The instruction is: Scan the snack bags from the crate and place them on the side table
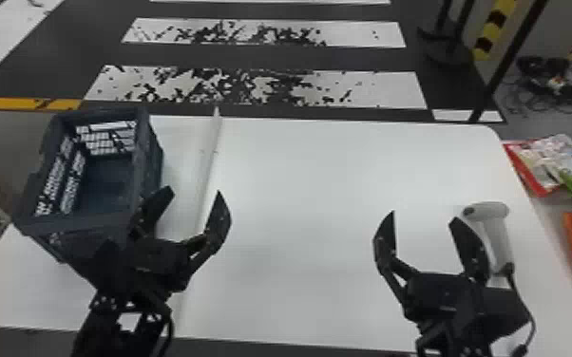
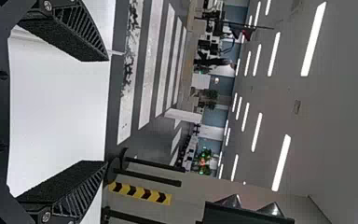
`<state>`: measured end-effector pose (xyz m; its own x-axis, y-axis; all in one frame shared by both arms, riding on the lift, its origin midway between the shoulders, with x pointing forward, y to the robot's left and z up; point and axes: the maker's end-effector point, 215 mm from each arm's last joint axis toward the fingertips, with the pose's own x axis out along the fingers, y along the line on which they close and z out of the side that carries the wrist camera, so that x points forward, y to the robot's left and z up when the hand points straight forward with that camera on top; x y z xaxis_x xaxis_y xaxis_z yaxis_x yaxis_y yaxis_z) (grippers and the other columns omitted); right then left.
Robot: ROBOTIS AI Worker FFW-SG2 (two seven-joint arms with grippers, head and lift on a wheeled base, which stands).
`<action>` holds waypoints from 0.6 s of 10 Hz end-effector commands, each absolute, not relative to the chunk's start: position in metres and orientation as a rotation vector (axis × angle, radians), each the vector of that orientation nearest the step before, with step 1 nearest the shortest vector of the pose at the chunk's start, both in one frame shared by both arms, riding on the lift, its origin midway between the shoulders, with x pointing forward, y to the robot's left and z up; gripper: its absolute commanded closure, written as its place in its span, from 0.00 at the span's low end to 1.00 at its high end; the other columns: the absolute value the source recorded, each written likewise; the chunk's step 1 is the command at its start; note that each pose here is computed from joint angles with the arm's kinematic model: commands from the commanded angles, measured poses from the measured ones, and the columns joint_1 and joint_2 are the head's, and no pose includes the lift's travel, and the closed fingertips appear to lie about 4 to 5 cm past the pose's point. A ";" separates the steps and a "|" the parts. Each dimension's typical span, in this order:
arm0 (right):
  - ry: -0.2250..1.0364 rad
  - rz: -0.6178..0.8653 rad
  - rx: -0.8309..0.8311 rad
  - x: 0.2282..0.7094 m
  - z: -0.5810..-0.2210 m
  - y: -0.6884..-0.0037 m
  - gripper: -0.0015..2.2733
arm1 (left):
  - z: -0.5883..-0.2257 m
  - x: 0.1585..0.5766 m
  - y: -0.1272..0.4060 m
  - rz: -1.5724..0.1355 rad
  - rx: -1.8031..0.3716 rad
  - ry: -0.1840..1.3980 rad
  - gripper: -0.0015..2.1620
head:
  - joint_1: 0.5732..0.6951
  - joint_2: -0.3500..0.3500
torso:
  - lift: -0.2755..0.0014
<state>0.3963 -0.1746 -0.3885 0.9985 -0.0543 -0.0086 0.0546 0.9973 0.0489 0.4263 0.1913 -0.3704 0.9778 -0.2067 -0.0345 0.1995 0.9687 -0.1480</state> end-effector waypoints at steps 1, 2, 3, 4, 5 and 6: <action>0.013 -0.050 0.042 0.396 -0.390 -0.172 0.02 | -0.369 0.426 0.190 -0.205 -0.146 0.048 0.04 | 1.00 0.53 | 0.70; 0.013 -0.054 0.038 0.396 -0.390 -0.172 0.02 | -0.370 0.428 0.187 -0.204 -0.148 0.052 0.04 | 1.00 0.53 | 0.70; 0.022 -0.054 0.033 0.397 -0.393 -0.173 0.02 | -0.373 0.428 0.186 -0.203 -0.141 0.062 0.04 | 1.00 0.53 | 0.70; 0.023 -0.054 0.032 0.397 -0.393 -0.173 0.02 | -0.373 0.428 0.185 -0.206 -0.141 0.062 0.03 | 1.00 0.53 | 0.70; 0.026 -0.053 0.032 0.397 -0.394 -0.172 0.02 | -0.373 0.428 0.185 -0.206 -0.139 0.062 0.03 | 1.00 0.53 | 0.70; 0.025 -0.050 0.034 0.398 -0.394 -0.170 0.01 | -0.374 0.428 0.185 -0.207 -0.138 0.062 0.03 | 1.00 0.53 | 0.70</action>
<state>0.3975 -0.1714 -0.3936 0.9983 -0.0517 -0.0259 0.0525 0.9981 0.0320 0.4281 0.1850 -0.3734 0.9769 -0.2085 -0.0467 0.2000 0.9692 -0.1437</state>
